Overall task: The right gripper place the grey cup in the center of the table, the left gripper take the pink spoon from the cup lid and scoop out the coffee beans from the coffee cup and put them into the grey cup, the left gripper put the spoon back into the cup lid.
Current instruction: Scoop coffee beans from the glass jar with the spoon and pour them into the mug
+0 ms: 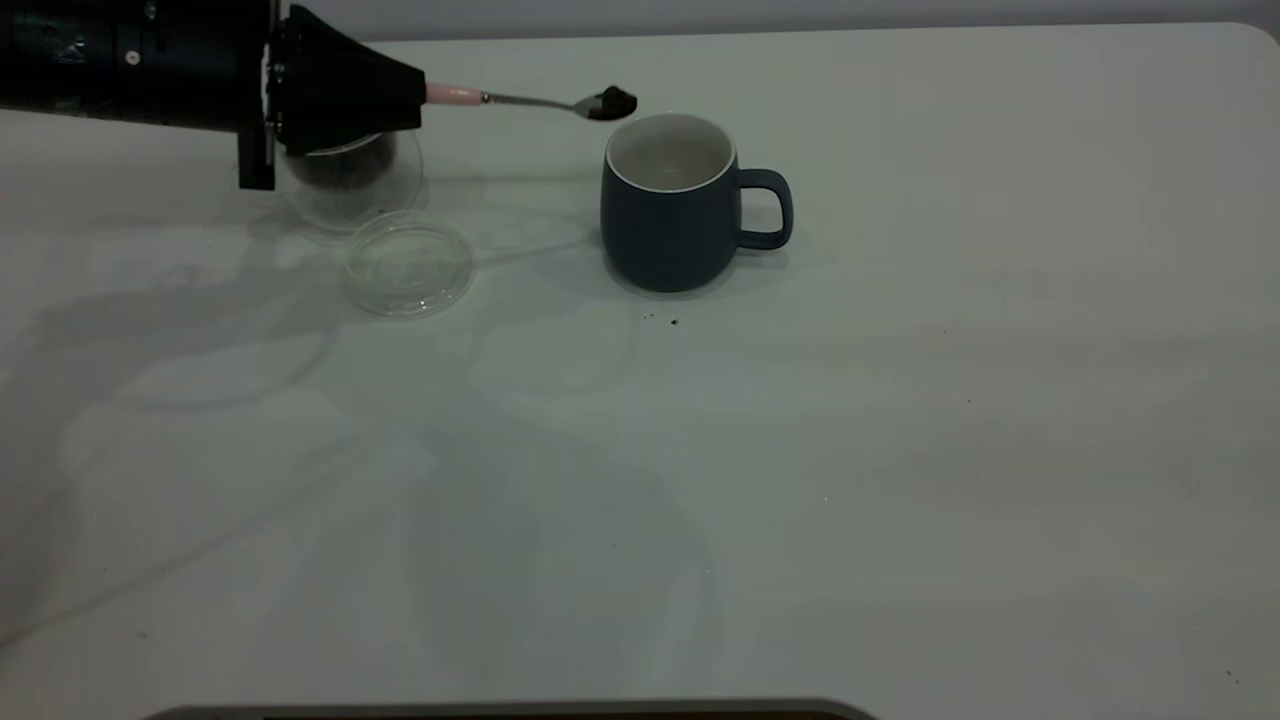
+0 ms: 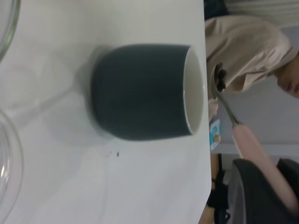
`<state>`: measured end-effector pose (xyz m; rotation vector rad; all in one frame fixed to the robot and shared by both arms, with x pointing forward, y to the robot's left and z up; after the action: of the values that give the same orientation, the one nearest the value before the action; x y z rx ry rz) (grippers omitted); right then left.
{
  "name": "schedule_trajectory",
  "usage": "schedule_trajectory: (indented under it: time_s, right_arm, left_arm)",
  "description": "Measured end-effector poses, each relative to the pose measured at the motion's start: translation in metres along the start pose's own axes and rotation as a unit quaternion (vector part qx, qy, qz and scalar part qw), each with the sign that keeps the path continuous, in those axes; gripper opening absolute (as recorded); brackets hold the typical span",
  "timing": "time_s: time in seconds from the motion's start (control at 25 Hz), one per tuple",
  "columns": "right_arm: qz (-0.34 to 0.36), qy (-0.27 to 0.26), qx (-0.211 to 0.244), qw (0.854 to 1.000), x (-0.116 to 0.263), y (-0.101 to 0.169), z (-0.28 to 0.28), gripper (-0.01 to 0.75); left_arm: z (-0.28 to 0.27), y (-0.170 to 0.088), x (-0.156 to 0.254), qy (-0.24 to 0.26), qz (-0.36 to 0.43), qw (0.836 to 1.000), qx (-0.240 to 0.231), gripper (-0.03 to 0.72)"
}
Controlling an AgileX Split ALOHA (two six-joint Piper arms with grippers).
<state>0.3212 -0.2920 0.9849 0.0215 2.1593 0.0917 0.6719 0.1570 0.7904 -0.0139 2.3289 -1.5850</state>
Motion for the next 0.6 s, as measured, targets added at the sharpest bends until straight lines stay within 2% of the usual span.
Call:
schedule_trajectory:
  time_s: [0.4,0.6]
  right_arm:
    - [0.0,0.0,0.0,1.0,0.0,0.0,0.0,0.486]
    - [0.0,0.0,0.0,1.0,0.0,0.0,0.0,0.486]
  left_arm:
    - [0.015,0.002,0.004,0.006,0.031,0.999,-0.021,0.129]
    - [0.026,-0.002,0.011,0.02,0.089,0.996,-0.022,0.129]
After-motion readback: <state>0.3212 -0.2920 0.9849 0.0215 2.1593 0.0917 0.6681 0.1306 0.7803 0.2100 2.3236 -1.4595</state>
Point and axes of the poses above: a point on each arm's last joint axis where the gripper is mounted, z pointing out along that axis toward the gripper, y along the wrist's bending axis when the last joint is at zero, x = y × z, the point moved 10 cm from there along z, pointing out along that axis toward the gripper, and after that the axes turned 4 degrees about z, right-handed, at the moved point
